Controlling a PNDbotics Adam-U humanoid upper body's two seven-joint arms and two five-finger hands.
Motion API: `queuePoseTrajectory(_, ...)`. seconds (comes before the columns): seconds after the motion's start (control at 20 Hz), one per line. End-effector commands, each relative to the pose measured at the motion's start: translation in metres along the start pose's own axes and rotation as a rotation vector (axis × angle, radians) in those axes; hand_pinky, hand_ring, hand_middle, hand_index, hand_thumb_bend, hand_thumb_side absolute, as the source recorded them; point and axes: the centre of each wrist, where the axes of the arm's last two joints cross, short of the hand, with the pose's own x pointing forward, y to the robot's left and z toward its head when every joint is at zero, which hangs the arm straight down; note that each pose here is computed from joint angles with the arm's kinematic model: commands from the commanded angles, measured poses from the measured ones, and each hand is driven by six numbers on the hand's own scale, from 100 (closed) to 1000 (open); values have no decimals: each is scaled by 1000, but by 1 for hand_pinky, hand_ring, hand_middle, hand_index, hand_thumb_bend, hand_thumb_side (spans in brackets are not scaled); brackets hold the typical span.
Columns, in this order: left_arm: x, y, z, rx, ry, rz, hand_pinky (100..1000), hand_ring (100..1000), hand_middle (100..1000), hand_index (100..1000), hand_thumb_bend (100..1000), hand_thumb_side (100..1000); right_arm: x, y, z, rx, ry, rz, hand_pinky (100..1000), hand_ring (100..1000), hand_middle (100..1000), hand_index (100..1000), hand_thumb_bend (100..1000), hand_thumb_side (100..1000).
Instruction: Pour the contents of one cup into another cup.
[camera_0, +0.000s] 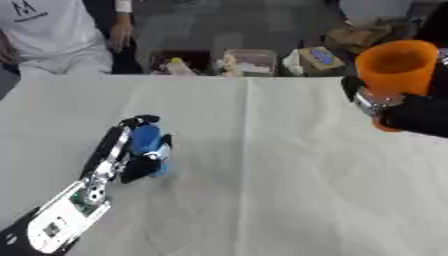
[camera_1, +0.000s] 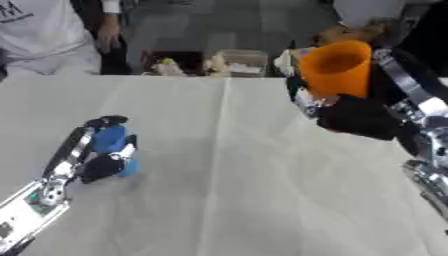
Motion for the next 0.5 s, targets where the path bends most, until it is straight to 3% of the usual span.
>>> queuePoseTrajectory(0.05,5,20,-4,49,-26,-33,256,554,636,826,100,342,7,-7,1,-13,-24,14,479,484,486,577,100,260)
queuePoseTrajectory(0.5,12,24,-5,51,-44,-43,295,598,658,801,100,371,7,-8,1,-15,-26,13,478,484,485,577,100,261)
